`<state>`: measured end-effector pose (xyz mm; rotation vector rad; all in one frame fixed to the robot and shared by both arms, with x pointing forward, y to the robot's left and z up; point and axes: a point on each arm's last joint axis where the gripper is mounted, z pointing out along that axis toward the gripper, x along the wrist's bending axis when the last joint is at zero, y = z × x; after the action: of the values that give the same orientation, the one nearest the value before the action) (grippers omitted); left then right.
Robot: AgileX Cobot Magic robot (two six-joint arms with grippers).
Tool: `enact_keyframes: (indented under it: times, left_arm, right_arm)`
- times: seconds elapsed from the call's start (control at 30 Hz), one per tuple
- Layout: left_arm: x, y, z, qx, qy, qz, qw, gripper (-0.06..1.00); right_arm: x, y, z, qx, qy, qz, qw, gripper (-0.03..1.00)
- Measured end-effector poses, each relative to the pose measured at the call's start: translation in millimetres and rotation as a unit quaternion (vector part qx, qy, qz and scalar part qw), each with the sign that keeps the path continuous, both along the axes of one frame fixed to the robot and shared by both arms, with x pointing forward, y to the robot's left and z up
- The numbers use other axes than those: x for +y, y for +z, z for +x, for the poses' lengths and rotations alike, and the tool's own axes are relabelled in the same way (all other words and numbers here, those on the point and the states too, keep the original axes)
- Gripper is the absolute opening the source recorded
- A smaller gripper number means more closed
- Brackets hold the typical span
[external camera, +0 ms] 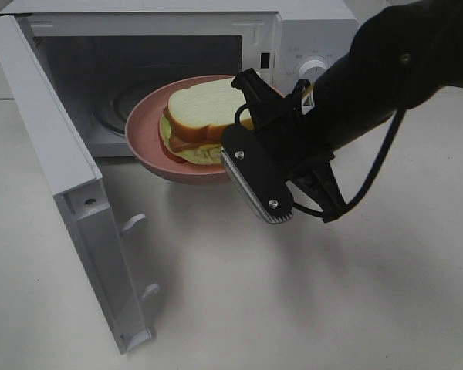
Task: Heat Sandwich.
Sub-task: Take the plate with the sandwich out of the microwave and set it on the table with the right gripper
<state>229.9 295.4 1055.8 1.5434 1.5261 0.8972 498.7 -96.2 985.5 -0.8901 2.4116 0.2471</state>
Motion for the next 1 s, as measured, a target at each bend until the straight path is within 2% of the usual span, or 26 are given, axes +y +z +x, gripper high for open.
enact_keyframes:
  times: [0.4,0.63,1.0]
  left_arm:
    - [0,0,0,0.000,0.000,0.000,1.000,0.97]
    - [0,0,0,0.000,0.000,0.000,1.000,0.97]
    - [0,0,0,0.000,0.000,0.000,1.000,0.97]
  right_arm:
    - [-34,14,-44,-0.012,-0.001,0.010,1.000,0.11]
    - [-51,18,-65,-0.008,0.002,0.001,1.000,0.11]
    - [-78,24,-95,-0.009,-0.041,0.009,0.999,0.11]
